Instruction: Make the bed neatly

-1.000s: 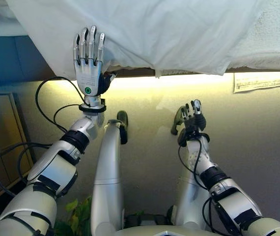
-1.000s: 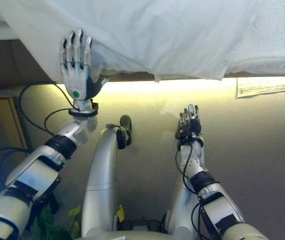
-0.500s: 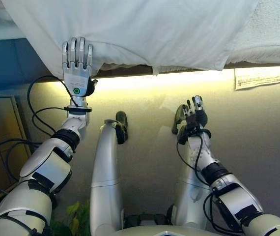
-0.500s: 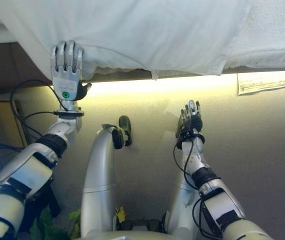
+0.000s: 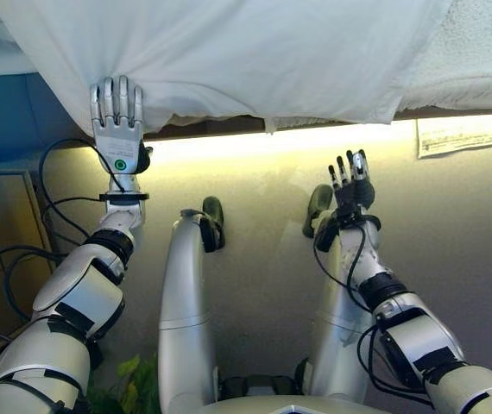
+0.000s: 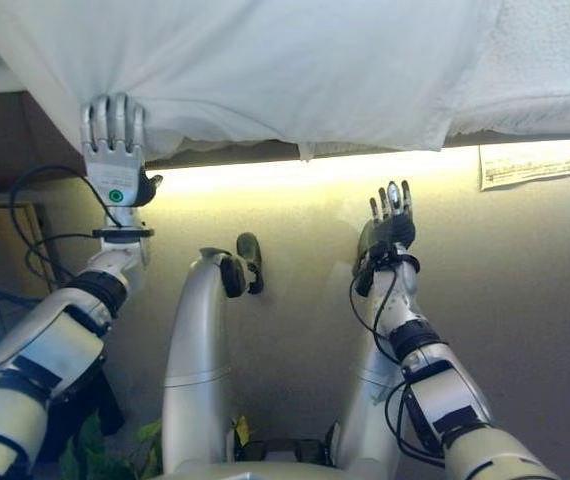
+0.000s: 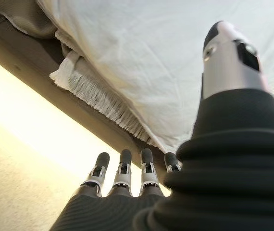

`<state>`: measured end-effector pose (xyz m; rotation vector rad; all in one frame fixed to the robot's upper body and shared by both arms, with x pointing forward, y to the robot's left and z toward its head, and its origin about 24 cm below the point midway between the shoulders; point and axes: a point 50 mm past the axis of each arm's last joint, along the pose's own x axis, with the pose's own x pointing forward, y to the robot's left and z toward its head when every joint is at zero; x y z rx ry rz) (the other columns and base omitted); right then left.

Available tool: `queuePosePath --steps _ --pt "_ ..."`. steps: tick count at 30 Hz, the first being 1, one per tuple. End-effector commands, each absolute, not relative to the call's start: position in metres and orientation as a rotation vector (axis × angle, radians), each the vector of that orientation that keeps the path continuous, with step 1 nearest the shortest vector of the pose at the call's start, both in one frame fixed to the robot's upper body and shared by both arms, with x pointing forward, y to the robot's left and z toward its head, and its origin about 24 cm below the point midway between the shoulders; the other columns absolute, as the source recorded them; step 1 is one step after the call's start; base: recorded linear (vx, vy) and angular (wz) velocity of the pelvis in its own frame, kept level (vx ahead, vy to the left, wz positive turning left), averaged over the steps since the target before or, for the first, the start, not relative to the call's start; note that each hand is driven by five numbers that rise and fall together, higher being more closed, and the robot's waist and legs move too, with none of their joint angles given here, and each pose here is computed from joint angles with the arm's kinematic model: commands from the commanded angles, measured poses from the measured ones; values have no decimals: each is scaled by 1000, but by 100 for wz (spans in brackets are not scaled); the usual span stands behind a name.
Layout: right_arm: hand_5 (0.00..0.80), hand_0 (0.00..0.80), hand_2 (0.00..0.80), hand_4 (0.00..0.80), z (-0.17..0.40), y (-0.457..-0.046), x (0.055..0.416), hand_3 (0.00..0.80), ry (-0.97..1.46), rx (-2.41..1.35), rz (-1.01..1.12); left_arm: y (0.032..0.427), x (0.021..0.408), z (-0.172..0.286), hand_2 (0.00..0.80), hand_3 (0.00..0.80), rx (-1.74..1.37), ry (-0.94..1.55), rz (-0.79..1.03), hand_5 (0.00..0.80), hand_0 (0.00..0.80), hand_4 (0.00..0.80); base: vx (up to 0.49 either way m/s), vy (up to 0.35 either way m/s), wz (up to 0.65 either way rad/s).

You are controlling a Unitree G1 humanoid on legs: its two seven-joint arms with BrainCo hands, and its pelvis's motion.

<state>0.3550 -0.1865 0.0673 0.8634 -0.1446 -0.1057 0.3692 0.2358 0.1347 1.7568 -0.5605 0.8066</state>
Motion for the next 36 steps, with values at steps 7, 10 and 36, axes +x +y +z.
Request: queuePosePath --steps 7,10,36 --pt "0 0 0 0 14 -215 323 0 -57 792 -185 286 350 119 800 800 1792 -295 951 800 800 800 -8 3 -4" --pt "0 0 0 0 14 -215 324 0 -65 791 -176 289 349 118 800 800 1818 -267 945 800 800 800 -5 0 -1" --pt "0 0 0 0 7 -198 319 0 -96 888 -133 228 347 74 0 0 1189 -390 725 0 0 0 -10 -41 0"
